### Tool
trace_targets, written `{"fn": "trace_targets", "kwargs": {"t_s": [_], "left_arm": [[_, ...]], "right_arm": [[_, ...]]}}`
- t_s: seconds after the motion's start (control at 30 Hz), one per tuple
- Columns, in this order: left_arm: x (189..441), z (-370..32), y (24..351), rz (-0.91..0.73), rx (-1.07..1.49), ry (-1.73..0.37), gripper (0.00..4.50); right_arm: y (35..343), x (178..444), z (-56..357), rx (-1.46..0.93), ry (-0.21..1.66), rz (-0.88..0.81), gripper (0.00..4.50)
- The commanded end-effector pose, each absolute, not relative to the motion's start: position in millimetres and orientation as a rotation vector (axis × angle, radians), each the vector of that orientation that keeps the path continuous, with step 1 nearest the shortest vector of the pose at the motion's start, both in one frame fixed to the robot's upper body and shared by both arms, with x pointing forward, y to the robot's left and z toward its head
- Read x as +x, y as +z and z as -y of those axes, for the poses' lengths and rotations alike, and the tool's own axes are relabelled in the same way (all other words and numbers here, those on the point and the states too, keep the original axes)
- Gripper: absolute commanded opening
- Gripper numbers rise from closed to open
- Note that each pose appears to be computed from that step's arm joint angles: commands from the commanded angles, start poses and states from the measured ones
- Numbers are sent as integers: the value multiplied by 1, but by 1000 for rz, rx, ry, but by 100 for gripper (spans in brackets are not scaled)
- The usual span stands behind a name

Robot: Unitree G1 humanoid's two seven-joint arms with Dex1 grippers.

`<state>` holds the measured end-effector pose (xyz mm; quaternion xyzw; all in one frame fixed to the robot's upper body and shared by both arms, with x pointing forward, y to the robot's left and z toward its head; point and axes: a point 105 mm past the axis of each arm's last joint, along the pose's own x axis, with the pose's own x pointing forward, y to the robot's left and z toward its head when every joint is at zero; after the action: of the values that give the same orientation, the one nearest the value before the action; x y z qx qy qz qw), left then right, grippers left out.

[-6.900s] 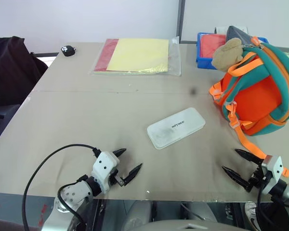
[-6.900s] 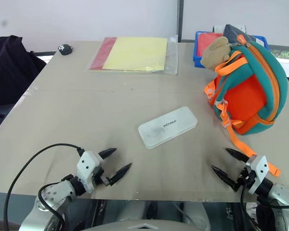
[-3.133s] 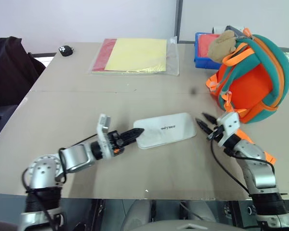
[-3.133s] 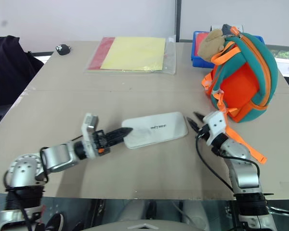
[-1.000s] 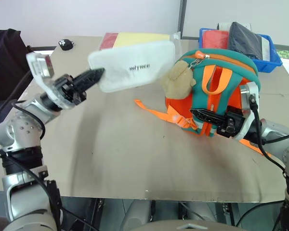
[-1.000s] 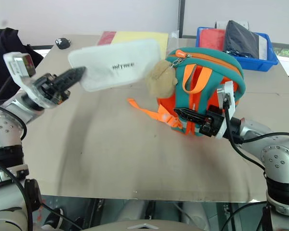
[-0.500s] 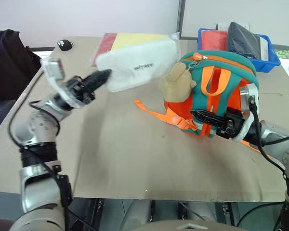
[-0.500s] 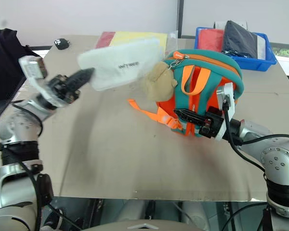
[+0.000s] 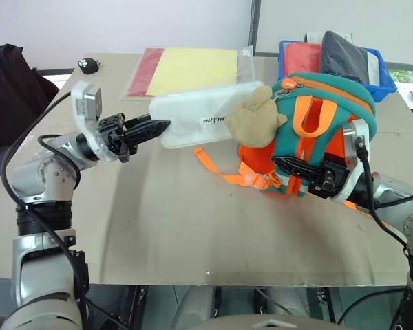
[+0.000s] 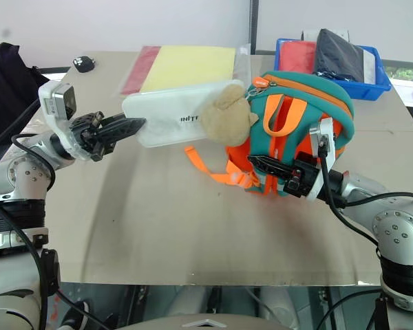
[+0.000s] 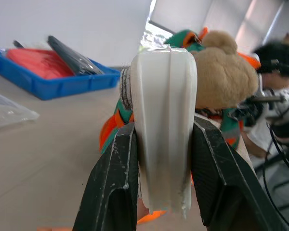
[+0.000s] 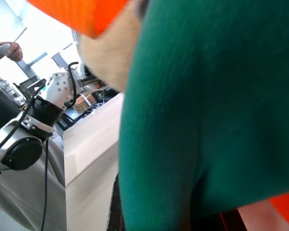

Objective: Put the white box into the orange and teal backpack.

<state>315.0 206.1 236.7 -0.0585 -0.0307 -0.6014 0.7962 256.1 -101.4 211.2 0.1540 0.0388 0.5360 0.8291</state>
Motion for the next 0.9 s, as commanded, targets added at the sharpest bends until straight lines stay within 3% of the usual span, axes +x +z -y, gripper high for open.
{"fn": "trace_targets", "kwargs": {"t_s": [0.03,0.2,0.57,0.8,0.9], "left_arm": [[314,-206,240,44,50,-1361,105],[330,-175,237,75,356,-1451,105],[371,-139,263,195,419,-1389,105],[387,-46,266,202,351,-1453,105],[399,-15,266,190,330,-1389,105]], "right_arm": [[222,251,99,305,1163,-29,6],[221,252,98,311,1170,-28,6],[219,250,94,306,1166,-19,6],[219,255,90,289,1165,-8,6],[219,255,88,290,1165,-2,6]]}}
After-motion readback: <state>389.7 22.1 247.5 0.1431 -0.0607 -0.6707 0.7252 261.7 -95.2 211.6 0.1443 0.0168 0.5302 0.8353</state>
